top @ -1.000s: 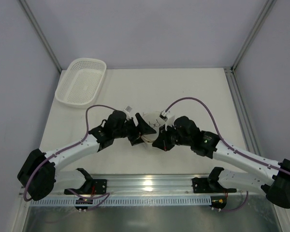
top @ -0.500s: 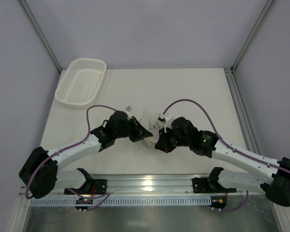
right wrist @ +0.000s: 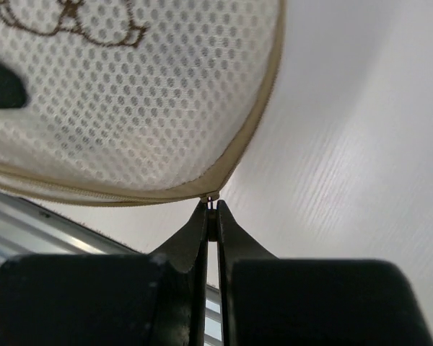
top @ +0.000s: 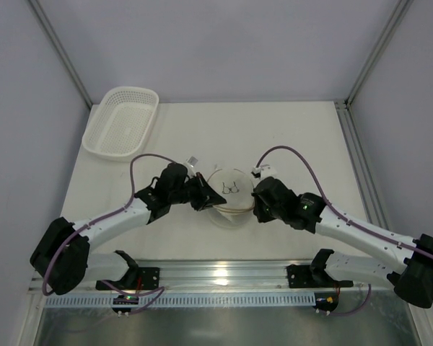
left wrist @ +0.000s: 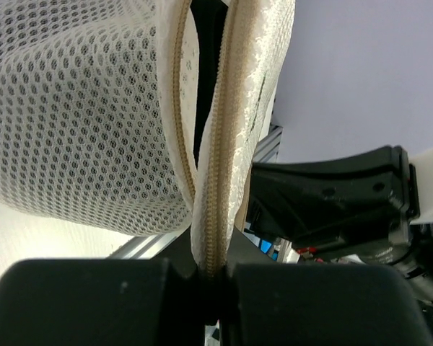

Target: Unzip the laundry bag and remove the bra

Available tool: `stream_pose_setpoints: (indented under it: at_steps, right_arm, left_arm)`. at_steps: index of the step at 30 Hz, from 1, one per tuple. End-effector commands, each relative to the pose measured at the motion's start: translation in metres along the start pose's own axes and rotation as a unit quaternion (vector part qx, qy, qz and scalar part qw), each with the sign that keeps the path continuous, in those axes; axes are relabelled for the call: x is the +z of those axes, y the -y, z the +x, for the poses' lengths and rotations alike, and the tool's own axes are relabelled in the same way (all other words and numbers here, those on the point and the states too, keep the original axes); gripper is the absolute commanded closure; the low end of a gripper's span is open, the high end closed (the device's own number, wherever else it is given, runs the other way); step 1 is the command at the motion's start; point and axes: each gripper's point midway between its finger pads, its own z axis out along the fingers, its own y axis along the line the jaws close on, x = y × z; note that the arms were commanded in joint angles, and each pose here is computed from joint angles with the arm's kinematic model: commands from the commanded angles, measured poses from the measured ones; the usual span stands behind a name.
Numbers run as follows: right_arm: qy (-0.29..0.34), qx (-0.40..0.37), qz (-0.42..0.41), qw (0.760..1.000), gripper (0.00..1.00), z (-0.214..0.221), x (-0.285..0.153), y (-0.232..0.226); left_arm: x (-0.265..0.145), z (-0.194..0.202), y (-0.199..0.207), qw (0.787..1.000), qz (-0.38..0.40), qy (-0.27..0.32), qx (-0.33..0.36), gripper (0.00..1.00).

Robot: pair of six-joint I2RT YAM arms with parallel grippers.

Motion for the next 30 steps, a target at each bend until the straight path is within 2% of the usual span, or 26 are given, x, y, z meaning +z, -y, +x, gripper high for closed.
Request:
stream_pose_setpoints:
  at_steps: [1,9,13,16,19,20,21,24,28,29,30]
  right_arm:
    - [0.005,0.024,0.144,0.989,0.96,-0.002,-0.005,0.059]
    - [0.034,0.026,0.147,0.988,0.96,-0.023,0.005,0.062]
    - [0.052,0.034,0.137,0.989,0.97,-0.032,-0.003,0.059]
    - [0.066,0.039,0.139,0.987,0.96,-0.036,-0.013,0.061]
    - [0.073,0.041,0.138,0.987,0.96,-0.037,-0.021,0.063]
    - [0.074,0.041,0.137,0.987,0.96,-0.037,-0.022,0.063]
    - [0.073,0.041,0.136,0.987,0.96,-0.036,-0.023,0.063]
    - [0.075,0.045,0.128,0.988,0.96,-0.035,-0.023,0.061]
    - [0.068,0.047,0.083,0.993,0.96,-0.034,-0.018,0.044]
    - [0.058,0.044,0.032,0.997,0.96,-0.032,-0.017,0.026]
    - [0.074,0.040,-0.013,0.996,0.96,-0.041,-0.018,0.009]
  left_arm:
    - [0.001,-0.003,0.018,0.998,0.039,-0.019,0.039,1.00]
    - [0.015,0.008,0.029,0.987,0.071,-0.094,0.110,0.99]
    - [0.031,-0.018,0.042,0.982,0.079,-0.092,0.144,0.93]
    - [0.042,-0.047,0.055,0.981,0.078,-0.075,0.159,0.82]
    - [0.048,-0.062,0.057,0.984,0.054,-0.064,0.159,0.44]
    - [0.049,-0.063,0.055,0.984,0.047,-0.061,0.159,0.14]
    - [0.047,-0.062,0.051,0.985,0.040,-0.056,0.157,0.01]
    - [0.041,-0.060,0.028,0.989,0.004,-0.038,0.143,0.01]
    - [0.027,-0.041,-0.001,0.996,-0.027,-0.036,0.080,0.00]
    - [0.024,-0.038,-0.002,0.998,-0.026,-0.031,0.057,0.00]
    - [0.022,-0.033,-0.005,0.998,-0.030,-0.026,0.049,0.01]
